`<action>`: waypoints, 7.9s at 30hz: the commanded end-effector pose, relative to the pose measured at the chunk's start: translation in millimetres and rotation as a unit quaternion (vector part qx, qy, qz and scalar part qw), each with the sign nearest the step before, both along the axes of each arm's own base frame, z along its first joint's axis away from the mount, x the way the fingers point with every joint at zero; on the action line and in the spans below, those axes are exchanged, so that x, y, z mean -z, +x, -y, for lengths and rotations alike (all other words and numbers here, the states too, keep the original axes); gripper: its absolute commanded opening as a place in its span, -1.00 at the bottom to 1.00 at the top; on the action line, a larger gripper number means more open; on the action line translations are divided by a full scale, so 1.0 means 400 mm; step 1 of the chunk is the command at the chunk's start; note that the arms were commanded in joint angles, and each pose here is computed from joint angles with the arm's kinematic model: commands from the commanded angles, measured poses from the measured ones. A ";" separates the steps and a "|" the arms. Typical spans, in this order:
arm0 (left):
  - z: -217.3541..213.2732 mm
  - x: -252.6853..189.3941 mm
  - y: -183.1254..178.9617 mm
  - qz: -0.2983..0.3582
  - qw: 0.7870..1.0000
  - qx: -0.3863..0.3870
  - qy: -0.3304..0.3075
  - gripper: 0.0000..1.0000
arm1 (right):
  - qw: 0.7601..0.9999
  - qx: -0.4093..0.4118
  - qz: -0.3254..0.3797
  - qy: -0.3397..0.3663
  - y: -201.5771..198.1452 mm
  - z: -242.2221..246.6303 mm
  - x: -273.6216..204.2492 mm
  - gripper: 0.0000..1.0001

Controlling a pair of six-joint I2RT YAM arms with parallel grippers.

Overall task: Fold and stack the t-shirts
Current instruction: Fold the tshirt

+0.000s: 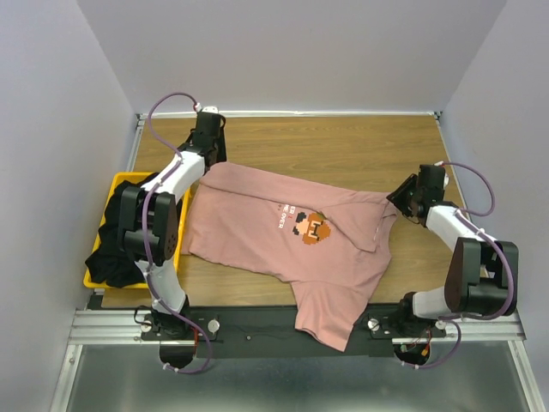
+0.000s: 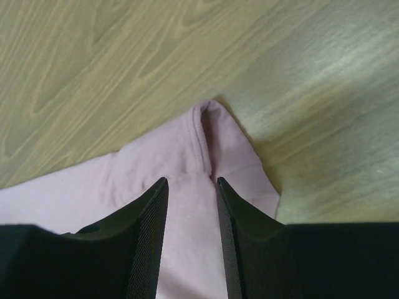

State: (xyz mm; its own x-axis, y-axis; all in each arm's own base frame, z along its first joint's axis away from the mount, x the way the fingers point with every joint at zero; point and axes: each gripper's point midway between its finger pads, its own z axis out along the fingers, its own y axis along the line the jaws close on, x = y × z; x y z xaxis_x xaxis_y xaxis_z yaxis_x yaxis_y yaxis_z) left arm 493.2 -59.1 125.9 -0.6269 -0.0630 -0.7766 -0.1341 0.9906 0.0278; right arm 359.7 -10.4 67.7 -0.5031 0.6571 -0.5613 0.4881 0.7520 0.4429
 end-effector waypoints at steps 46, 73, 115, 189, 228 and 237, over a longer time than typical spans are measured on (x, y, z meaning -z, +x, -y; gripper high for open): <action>0.073 0.251 0.020 -0.107 0.993 0.042 -0.016 0.01 | 0.996 -0.026 0.046 0.065 -0.075 -0.028 0.054 -0.96; 0.055 0.267 0.013 -0.115 0.993 0.035 -0.009 0.01 | 0.999 0.015 -0.006 0.034 -0.090 0.018 0.083 -0.36; 0.037 0.274 0.008 -0.121 0.992 0.028 -0.002 0.01 | 0.994 0.095 0.044 0.017 -0.024 0.131 0.049 -0.95; 0.016 -0.152 -0.380 0.138 0.989 0.030 -0.036 0.70 | 0.893 -0.291 -0.187 -0.288 -0.197 -0.331 0.079 -0.67; 0.019 -0.139 -0.379 0.131 0.990 0.035 -0.033 0.70 | 0.795 -0.318 -0.149 -0.494 0.169 -0.311 -0.023 -0.43; 0.020 -0.140 -0.379 0.131 0.990 0.037 -0.033 0.70 | 0.891 -0.253 -0.069 -0.370 0.121 -0.332 -0.138 -0.43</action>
State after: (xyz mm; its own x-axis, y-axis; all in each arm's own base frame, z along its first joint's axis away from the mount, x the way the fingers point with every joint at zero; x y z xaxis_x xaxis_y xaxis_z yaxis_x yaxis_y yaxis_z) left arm 338.7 -66.6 176.7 -0.4292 -0.0847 -0.8992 -0.0608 0.9960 -0.0648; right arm 416.2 112.5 85.9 -0.7735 -0.3904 -0.4993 -0.1032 0.8549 -0.5085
